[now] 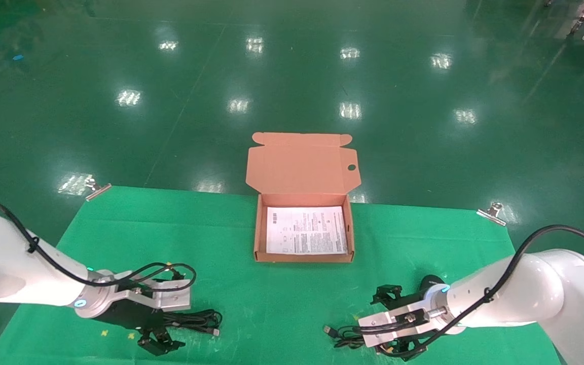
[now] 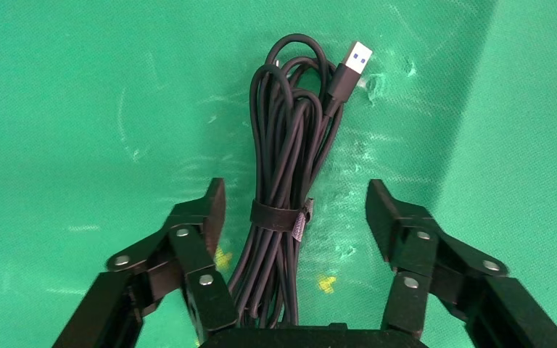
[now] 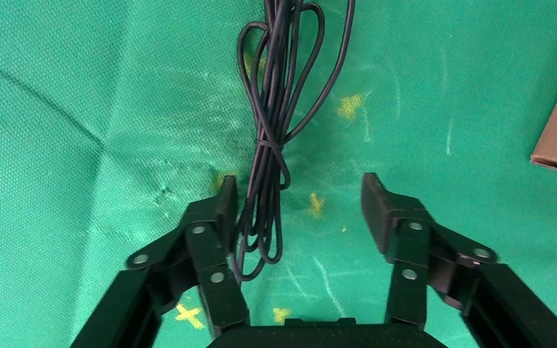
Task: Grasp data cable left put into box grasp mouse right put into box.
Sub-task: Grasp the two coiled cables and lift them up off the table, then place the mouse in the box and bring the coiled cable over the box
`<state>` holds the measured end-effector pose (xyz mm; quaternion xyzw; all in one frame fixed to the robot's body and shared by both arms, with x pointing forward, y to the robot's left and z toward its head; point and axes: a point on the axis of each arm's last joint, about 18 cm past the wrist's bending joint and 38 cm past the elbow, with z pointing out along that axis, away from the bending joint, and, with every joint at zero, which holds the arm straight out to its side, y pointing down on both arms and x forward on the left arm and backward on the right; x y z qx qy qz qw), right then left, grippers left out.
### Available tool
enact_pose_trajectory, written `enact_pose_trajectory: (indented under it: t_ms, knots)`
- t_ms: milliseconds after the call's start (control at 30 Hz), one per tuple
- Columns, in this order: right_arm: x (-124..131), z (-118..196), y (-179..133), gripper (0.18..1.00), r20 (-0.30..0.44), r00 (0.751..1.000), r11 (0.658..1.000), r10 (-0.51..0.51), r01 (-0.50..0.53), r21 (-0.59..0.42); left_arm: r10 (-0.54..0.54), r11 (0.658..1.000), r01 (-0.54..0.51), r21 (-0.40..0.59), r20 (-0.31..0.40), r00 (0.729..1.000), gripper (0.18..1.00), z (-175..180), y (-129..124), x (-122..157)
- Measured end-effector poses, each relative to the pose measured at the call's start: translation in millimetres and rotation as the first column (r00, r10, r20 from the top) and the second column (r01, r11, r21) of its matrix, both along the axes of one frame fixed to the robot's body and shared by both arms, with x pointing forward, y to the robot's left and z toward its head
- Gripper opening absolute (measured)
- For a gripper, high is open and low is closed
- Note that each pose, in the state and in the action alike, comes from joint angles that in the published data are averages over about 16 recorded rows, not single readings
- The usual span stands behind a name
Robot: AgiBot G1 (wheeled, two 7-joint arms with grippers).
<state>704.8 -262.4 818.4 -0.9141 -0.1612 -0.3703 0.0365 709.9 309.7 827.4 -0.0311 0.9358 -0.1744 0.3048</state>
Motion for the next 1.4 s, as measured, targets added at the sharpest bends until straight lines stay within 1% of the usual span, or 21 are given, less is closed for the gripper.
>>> enact_pose_trajectory:
  t_ms: [167,333,667,700,867,1033,1167,1267,1400]
  knots:
    - [-0.5,0.4,0.0,0.81,0.0,1.0,1.0,0.002,-0.002,0.0,-0.002,1.0,0.002,0.001,0.0,1.0,0.794,0.1,-0.2,-0.3]
    - [-0.8,0.6,0.1,0.702,0.0,1.0,1.0,0.003,-0.003,0.0,-0.004,1.0,0.004,0.001,0.0,1.0,0.674,0.2,-0.3,-0.5]
    - [-1.1,1.4,-0.1,0.438,0.001,1.0,1.0,0.003,-0.003,0.001,-0.005,1.0,0.005,0.003,0.0,1.0,0.433,0.4,-0.5,-0.6]
    - [-1.2,2.5,-0.5,0.421,0.002,1.0,1.0,0.002,-0.002,0.003,-0.005,1.0,0.005,0.003,0.0,1.0,0.409,0.4,-0.5,-0.6]
    - [-3.5,13.6,-6.8,0.317,0.015,1.0,0.999,-0.012,0.011,0.03,-0.009,1.0,0.009,0.008,0.004,1.0,0.329,1.1,0.6,-0.7]
    - [-8.8,40.7,-21.4,0.253,0.055,0.997,0.995,-0.05,0.045,0.086,-0.009,1.0,0.009,0.01,0.025,1.0,0.28,10.2,6.8,-0.8]
    - [-13.9,77.6,-35.1,0.229,0.123,0.988,0.986,-0.094,0.076,0.148,-0.006,1.0,0.006,0.009,0.068,0.998,0.264,29.6,13.8,0.3]
    - [-17.5,111.2,-42.6,0.216,0.189,0.974,0.976,-0.128,0.089,0.201,-0.003,1.0,0.003,0.003,0.117,0.993,0.255,50.8,18.5,1.4]
    - [-19.7,160.5,-43.2,0.209,0.294,0.943,0.961,-0.158,0.078,0.267,0.004,1.0,0.0,-0.018,0.2,0.98,0.251,86.4,20.9,2.5]
